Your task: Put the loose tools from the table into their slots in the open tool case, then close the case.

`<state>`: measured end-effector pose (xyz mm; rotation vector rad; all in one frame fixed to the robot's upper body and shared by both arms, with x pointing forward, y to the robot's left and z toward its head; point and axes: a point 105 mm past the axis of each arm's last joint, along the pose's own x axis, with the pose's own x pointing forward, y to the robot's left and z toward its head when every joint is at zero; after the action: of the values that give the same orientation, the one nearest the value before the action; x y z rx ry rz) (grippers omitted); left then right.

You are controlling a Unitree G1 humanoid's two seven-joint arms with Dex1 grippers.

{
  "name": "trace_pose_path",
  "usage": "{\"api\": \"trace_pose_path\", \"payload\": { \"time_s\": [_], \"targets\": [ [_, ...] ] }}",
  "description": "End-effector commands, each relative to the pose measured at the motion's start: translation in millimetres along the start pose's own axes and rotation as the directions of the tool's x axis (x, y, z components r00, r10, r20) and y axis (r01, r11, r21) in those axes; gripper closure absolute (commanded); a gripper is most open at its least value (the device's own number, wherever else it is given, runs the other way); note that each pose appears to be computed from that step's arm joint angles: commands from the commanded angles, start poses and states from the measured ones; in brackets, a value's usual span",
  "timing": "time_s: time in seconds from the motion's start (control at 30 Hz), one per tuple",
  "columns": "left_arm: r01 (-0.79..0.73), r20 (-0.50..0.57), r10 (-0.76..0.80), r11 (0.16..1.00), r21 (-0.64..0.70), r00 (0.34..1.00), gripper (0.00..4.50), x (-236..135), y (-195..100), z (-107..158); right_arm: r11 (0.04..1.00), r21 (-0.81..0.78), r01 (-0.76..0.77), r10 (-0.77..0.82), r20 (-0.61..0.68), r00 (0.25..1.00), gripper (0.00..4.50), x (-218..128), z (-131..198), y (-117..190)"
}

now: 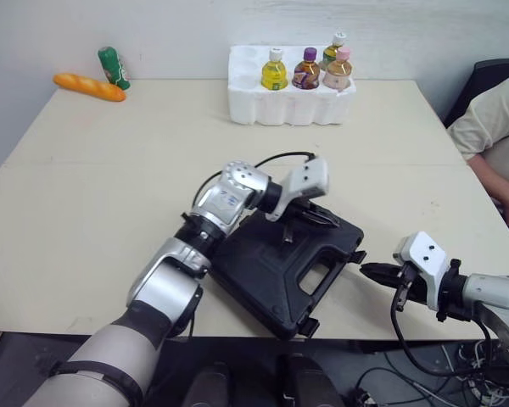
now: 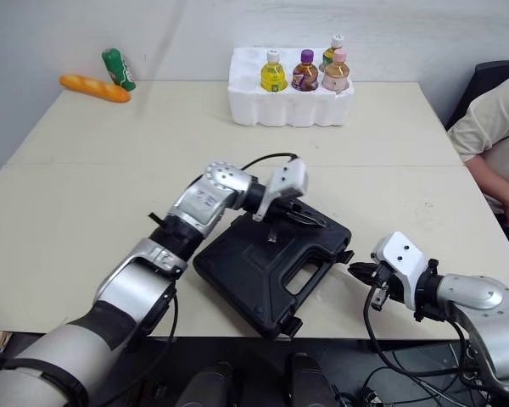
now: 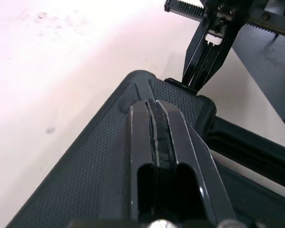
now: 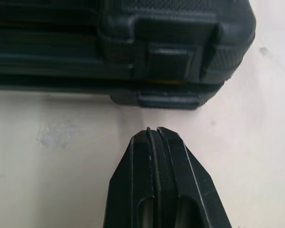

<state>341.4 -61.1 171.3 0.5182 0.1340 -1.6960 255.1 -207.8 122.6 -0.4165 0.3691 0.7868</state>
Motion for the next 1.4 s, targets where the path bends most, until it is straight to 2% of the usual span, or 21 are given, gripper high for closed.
{"api": "trace_pose_path", "payload": {
  "time_s": [0.03,0.2,0.3,1.23,1.4],
  "targets": [
    [0.073,-0.098,-0.067,0.996,0.059,0.993,4.48,7.6,-8.4,-12.9,1.000,-0.022,0.020,-0.019,0.038,0.999,4.50,-2.8,12.9,2.3],
    [0.132,-0.293,-0.091,0.983,0.125,0.952,4.48,7.6,-17.6,-52.8,1.000,-0.024,0.014,-0.013,0.047,0.999,4.50,-0.2,16.4,6.6],
    [0.135,-0.343,-0.078,0.980,0.146,0.936,4.48,8.1,-18.8,-65.7,1.000,-0.028,0.008,-0.006,0.063,0.998,4.50,2.0,21.5,7.6],
    [0.116,-0.359,-0.066,0.986,0.121,0.931,4.48,12.6,-23.5,-79.2,0.994,-0.102,-0.037,0.050,0.119,0.992,4.50,21.1,48.3,3.0],
    [0.064,-0.286,-0.035,0.994,0.092,0.958,4.48,3.6,-15.9,-65.0,0.993,-0.113,-0.044,0.051,0.062,0.997,4.50,10.8,37.8,5.4]
  ]
}}
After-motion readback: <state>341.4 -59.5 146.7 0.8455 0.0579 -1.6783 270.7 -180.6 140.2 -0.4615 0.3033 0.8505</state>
